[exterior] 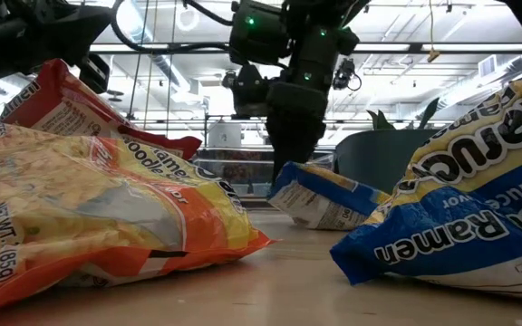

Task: Sort Maruchan noodles
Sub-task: Put the top blue noddle pack into the transparent shelf

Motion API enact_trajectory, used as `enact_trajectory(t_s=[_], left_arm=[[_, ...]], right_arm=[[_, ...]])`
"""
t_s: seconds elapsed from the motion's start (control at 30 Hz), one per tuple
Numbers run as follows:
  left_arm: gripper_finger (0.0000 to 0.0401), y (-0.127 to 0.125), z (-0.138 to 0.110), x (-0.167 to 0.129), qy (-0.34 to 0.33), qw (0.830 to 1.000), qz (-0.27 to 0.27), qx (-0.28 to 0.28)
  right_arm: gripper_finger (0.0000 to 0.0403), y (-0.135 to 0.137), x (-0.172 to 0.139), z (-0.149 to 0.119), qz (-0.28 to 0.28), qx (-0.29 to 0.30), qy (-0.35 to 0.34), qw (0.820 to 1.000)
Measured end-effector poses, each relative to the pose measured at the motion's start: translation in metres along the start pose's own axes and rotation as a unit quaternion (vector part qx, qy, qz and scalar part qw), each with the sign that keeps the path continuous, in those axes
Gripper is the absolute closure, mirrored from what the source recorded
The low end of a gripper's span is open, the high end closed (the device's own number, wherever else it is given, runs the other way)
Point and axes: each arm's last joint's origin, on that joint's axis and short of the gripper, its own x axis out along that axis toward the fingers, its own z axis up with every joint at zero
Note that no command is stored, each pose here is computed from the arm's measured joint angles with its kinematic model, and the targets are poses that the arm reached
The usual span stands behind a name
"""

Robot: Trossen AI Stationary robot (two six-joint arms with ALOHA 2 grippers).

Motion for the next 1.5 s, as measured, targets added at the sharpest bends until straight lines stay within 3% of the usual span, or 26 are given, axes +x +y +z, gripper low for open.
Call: enact_trajectory(t_s=[0.2, 0.37, 0.53, 0.67, 0.8, 1.13, 1.37, 1.5], left_arm=[[0.0374, 0.000, 0.000, 0.000, 0.000, 1.000, 0.000, 0.000], [0.0374, 0.000, 0.000, 0.000, 0.000, 1.000, 0.000, 0.000], [0.0374, 0.000, 0.000, 0.000, 0.000, 1.000, 0.000, 0.000], [0.0374, 0.000, 0.000, 0.000, -0.001, 1.000, 0.000, 0.000], [0.0374, 0.000, 0.000, 0.000, -0.001, 1.000, 0.000, 0.000], [0.0374, 0.000, 0.000, 0.000, 0.000, 1.000, 0.000, 0.000], [0.0374, 0.000, 0.000, 0.000, 0.000, 1.000, 0.000, 0.000], [0.0374, 0.000, 0.000, 0.000, 0.000, 1.000, 0.000, 0.000]], right_arm=[[0.0394, -0.001, 0.002, -0.005, -0.002, -0.037, 0.017, 0.999], [0.0382, 0.000, 0.002, -0.002, 0.000, -0.076, 0.002, 0.997], [0.0394, -0.006, 0.001, 0.000, -0.002, -0.123, -0.007, 0.992], [0.0394, -0.015, -0.006, 0.007, -0.003, -0.108, -0.022, 0.994], [0.0386, -0.020, -0.020, 0.012, 0.033, -0.099, -0.025, 0.994], [0.0395, -0.011, -0.077, 0.033, 0.096, -0.112, -0.088, 0.985], [0.0393, -0.007, -0.149, 0.042, 0.060, -0.131, -0.181, 0.973], [0.0394, -0.010, -0.193, 0.041, -0.009, -0.154, -0.251, 0.956]])
